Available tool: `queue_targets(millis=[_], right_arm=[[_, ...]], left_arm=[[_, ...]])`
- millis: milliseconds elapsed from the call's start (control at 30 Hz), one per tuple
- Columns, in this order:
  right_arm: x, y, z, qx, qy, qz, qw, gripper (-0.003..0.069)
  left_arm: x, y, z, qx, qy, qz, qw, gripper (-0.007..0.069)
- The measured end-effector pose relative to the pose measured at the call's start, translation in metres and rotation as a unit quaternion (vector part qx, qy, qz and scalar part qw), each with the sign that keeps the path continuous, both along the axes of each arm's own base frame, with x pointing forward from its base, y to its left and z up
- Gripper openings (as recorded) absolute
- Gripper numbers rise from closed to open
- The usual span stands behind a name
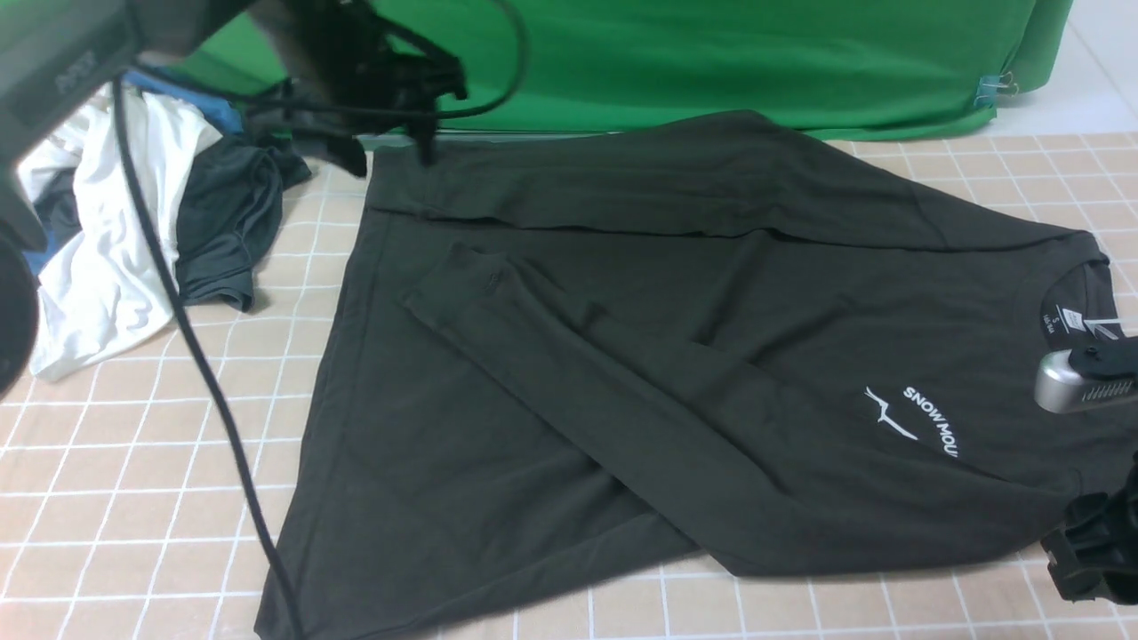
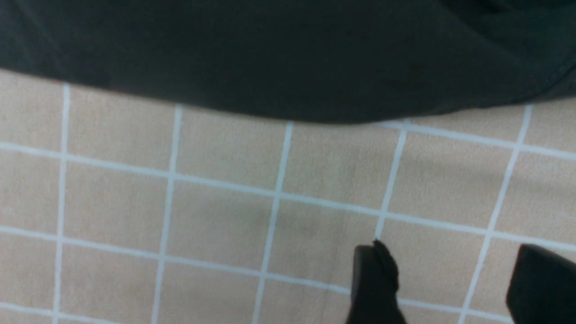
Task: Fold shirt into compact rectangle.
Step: 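Grab the top left corner of the dark shirt with the left gripper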
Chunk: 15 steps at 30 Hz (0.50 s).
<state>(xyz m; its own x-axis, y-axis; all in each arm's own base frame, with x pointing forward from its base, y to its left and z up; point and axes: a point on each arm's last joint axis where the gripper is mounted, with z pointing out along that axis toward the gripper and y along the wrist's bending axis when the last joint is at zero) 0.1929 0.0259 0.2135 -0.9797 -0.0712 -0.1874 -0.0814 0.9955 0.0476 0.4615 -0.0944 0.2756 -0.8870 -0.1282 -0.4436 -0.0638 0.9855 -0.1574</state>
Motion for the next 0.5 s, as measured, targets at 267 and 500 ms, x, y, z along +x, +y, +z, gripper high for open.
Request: queue_targets(millis=[267, 500], right_arm=[[0.000, 0.001, 0.000, 0.004, -0.002, -0.002, 1.000, 0.0334], [0.001, 0.001, 0.000, 0.007, -0.005, -0.004, 1.000, 0.0328]], left_arm=[[0.030, 0.044, -0.048, -0.072, 0.011, 0.053, 0.996, 0.0024], [0.053, 0.047, -0.071, -0.070, -0.061, 0.065, 0.994, 0.0183]])
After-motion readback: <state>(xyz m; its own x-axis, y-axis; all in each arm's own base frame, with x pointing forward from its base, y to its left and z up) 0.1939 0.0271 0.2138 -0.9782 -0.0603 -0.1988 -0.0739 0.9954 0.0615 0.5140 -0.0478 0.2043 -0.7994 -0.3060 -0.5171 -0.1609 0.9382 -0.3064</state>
